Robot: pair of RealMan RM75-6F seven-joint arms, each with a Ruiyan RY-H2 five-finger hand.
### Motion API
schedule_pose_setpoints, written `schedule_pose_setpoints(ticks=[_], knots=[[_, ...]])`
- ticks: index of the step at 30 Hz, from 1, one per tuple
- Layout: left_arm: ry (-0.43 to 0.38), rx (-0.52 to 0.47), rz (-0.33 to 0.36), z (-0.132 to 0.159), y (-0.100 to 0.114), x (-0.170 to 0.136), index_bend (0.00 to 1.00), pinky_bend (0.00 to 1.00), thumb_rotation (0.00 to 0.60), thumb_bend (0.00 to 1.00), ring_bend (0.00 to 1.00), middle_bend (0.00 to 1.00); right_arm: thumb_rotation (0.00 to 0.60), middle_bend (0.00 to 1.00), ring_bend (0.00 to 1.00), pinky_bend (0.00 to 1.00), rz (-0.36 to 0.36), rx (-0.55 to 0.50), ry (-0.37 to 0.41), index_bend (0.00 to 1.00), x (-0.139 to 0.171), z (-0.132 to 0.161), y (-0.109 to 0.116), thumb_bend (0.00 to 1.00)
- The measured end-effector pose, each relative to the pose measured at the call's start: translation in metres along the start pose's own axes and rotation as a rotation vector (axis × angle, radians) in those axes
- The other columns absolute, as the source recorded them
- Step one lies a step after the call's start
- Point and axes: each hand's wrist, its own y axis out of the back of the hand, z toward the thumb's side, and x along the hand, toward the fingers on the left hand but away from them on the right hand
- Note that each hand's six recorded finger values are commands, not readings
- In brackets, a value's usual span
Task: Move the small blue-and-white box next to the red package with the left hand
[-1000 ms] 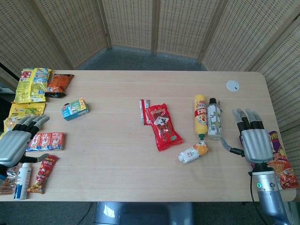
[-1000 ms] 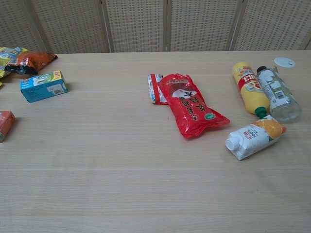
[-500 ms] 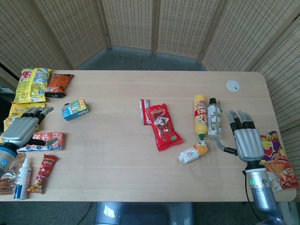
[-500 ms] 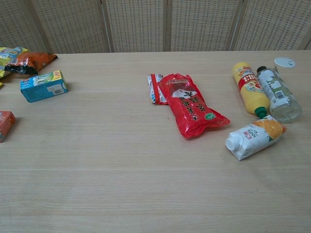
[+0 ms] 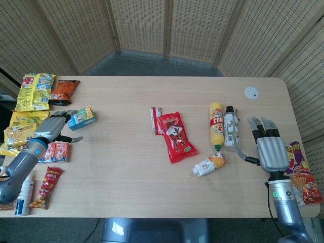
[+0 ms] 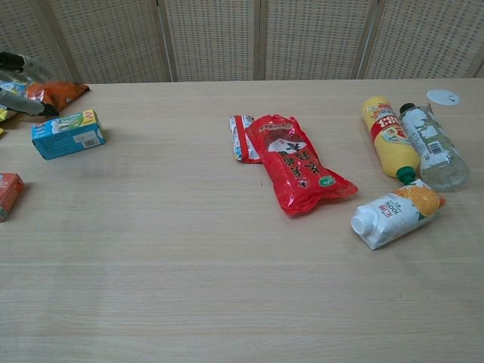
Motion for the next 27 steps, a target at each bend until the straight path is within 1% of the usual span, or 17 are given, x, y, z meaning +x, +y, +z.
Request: schedule_pose_setpoints(ticks=[4, 10, 17, 27], knots=[[0.015, -0.031, -0.027, 0.005, -0.010, 0.021, 0.00, 0.00, 0.321, 0.22, 0.00, 0.00, 0.143, 0.05, 0.00, 0.00, -0.006, 0.006, -0.012, 0.00, 0.002, -0.005, 0.003, 0.32], [0.033, -0.066, -0.048, 0.009, -0.022, 0.045, 0.00, 0.00, 0.321, 0.23, 0.00, 0.00, 0.140, 0.05, 0.00, 0.00, -0.012, 0.013, -0.030, 0.00, 0.004, -0.012, 0.009, 0.32], [0.060, -0.057, -0.047, 0.005, -0.024, 0.063, 0.00, 0.00, 0.283, 0.23, 0.00, 0.00, 0.144, 0.05, 0.00, 0.00, -0.009, 0.008, -0.037, 0.00, 0.006, -0.015, 0.010, 0.32], [0.101, -0.048, -0.032, -0.002, -0.024, 0.083, 0.00, 0.00, 0.276, 0.22, 0.00, 0.00, 0.144, 0.05, 0.00, 0.00, -0.011, -0.012, -0.059, 0.00, 0.011, -0.021, 0.014, 0.32]])
